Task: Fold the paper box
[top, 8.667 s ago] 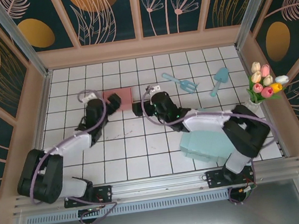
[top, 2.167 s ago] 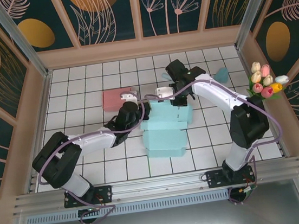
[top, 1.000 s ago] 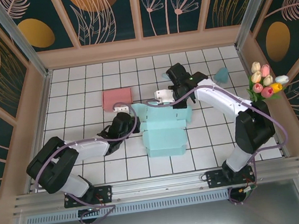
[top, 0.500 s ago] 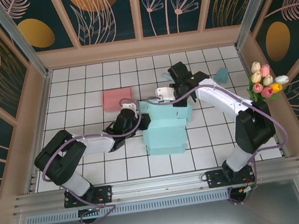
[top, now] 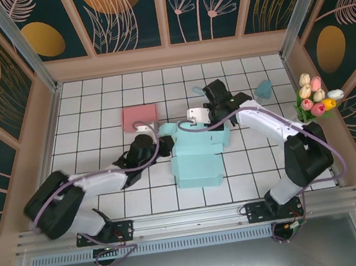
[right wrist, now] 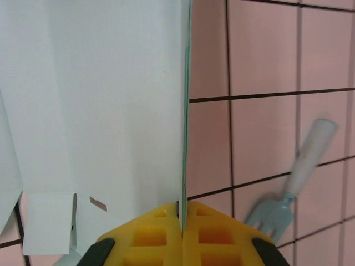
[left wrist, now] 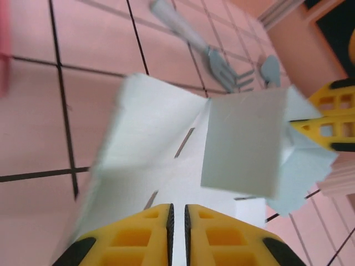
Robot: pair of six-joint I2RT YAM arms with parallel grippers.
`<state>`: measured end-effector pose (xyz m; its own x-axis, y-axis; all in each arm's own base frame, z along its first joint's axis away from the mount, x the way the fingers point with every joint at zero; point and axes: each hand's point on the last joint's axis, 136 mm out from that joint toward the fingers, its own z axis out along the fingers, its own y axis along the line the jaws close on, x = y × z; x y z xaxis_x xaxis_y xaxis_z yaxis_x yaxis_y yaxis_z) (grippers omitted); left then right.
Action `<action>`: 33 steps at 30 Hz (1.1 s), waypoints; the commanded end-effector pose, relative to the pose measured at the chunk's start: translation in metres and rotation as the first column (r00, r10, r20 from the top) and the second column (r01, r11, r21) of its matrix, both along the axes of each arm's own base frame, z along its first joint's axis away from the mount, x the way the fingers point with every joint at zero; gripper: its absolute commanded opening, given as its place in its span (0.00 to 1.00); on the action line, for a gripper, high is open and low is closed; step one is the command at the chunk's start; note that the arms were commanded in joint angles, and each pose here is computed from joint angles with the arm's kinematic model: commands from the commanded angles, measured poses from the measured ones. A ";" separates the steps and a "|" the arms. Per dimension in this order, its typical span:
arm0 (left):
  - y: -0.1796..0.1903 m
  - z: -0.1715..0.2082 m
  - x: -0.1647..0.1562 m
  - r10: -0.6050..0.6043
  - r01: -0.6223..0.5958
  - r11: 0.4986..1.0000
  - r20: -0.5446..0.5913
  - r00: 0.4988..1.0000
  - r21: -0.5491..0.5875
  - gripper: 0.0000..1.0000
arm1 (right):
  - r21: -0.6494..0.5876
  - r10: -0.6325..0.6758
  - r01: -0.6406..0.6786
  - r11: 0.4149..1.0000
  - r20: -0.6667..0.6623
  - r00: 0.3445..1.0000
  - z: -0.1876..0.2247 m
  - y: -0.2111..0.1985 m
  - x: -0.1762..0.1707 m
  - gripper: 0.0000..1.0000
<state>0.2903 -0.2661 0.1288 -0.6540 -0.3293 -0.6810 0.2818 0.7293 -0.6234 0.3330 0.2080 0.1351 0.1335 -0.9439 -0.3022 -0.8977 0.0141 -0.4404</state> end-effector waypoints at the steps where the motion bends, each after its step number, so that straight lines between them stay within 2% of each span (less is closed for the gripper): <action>1: 0.043 0.020 -0.008 0.114 -0.121 0.991 0.119 0.986 0.053 0.20 | 0.004 0.044 -0.045 0.999 0.169 0.985 0.021 -0.001 0.005 0.00; 3: 0.067 0.025 -0.016 0.165 -0.178 0.982 0.172 0.971 0.062 0.22 | -0.011 0.084 -0.084 0.996 0.247 0.965 0.025 0.003 0.002 0.00; 7: 0.105 0.014 -0.027 0.253 -0.283 0.953 0.229 0.940 0.108 0.24 | -0.032 0.158 -0.160 0.987 0.422 0.893 0.044 0.019 -0.007 0.00; 11: 0.108 0.003 -0.039 0.209 -0.241 0.966 0.271 0.940 0.091 0.27 | -0.071 0.208 -0.202 0.977 0.533 0.820 0.053 0.035 -0.015 0.00; 16: 0.105 0.000 -0.046 0.157 -0.192 0.978 0.320 0.934 0.083 0.34 | -0.085 0.233 -0.223 0.971 0.540 0.809 0.044 0.047 -0.021 0.00; 21: 0.107 -0.011 -0.047 0.154 -0.195 0.976 0.314 0.937 0.102 0.34 | -0.107 0.255 -0.234 0.966 0.534 0.806 0.021 0.049 -0.020 0.00; 26: 0.107 -0.017 -0.044 0.162 -0.207 0.971 0.306 0.938 0.120 0.35 | -0.166 0.285 -0.233 0.958 0.482 0.828 -0.019 0.047 -0.015 0.00; 33: 0.101 -0.028 -0.041 0.127 -0.184 0.968 0.300 0.945 0.171 0.37 | -0.188 0.299 -0.237 0.953 0.471 0.830 -0.042 0.048 -0.010 0.00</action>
